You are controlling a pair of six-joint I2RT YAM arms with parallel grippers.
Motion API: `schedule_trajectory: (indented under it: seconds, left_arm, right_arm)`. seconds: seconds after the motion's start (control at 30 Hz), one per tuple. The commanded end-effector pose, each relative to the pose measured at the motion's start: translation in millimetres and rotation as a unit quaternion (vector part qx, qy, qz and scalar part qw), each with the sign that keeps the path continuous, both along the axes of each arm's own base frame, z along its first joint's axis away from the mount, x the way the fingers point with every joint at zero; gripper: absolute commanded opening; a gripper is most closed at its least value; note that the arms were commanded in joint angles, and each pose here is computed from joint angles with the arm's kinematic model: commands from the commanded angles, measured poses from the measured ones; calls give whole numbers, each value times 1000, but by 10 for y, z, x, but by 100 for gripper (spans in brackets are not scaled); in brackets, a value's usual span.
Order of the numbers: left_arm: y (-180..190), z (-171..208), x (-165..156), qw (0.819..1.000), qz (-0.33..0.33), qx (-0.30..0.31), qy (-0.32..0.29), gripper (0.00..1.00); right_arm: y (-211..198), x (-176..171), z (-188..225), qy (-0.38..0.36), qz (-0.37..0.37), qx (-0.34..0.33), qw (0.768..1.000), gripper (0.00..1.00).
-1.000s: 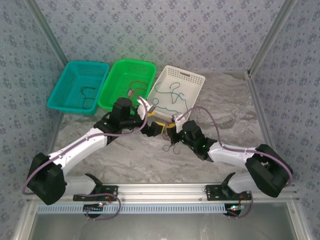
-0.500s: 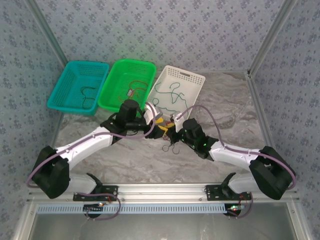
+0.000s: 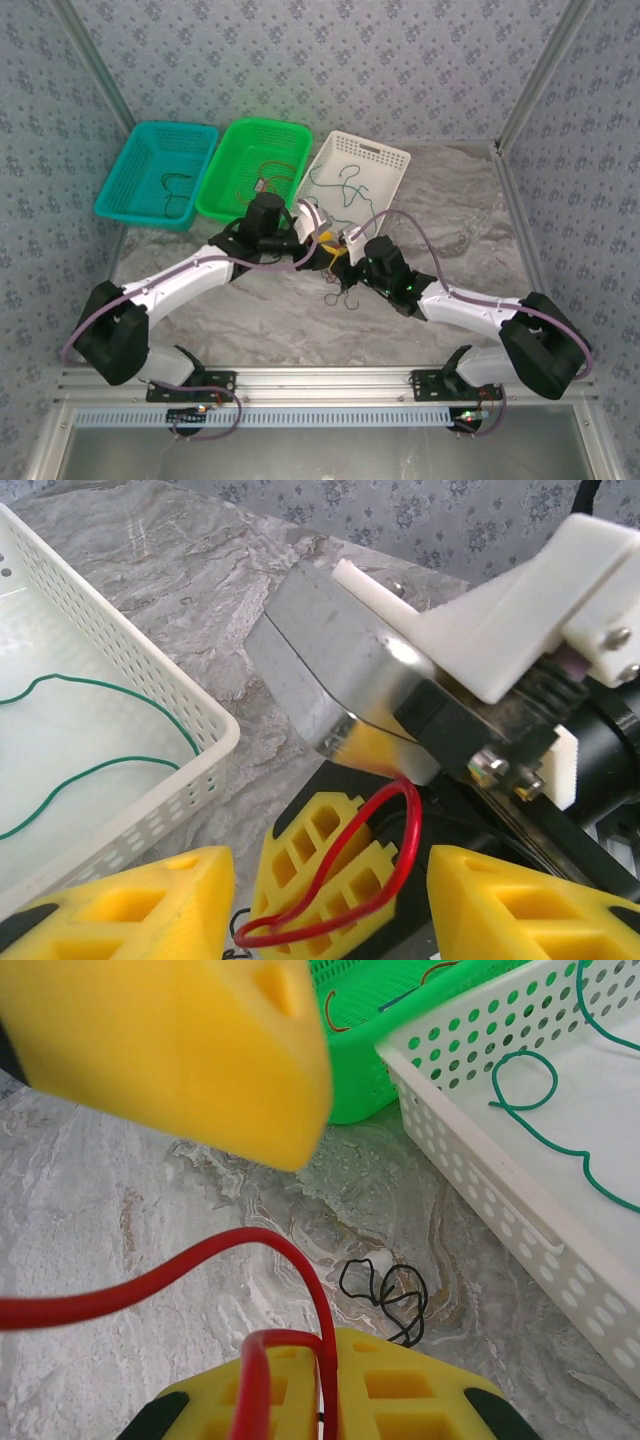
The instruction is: Untangle the cables
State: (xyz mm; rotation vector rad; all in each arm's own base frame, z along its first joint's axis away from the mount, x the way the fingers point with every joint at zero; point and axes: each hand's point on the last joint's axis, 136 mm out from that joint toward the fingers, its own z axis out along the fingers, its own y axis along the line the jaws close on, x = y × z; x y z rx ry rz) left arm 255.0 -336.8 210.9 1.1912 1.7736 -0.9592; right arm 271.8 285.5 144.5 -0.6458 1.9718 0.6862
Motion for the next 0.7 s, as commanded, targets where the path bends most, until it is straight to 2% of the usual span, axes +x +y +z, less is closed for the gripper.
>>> schedule_trajectory:
  seconds: [0.0, 0.13, 0.3, 0.6, 0.67]
  left_arm:
    - [-75, 133, 8, 1000, -21, -11, -18, 50]
    - [-109, 102, 31, 1000, -23, -12, -15, 42]
    - [-118, 90, 11, 999, -29, -15, -11, 22]
    - [-62, 77, 33, 1000, -12, -8, -14, 0]
    - [-44, 91, 47, 1000, -5, -6, -15, 0]
  right_arm:
    - [64, 10, 225, -22, 14, 14, 1000, 11]
    - [71, -1, 249, -24, 15, 17, 999, 11]
    - [63, -1, 244, -24, 12, 15, 1000, 11]
    - [59, 1, 247, -25, 10, 14, 1000, 12]
    - [46, 11, 236, -24, 5, 11, 1000, 12]
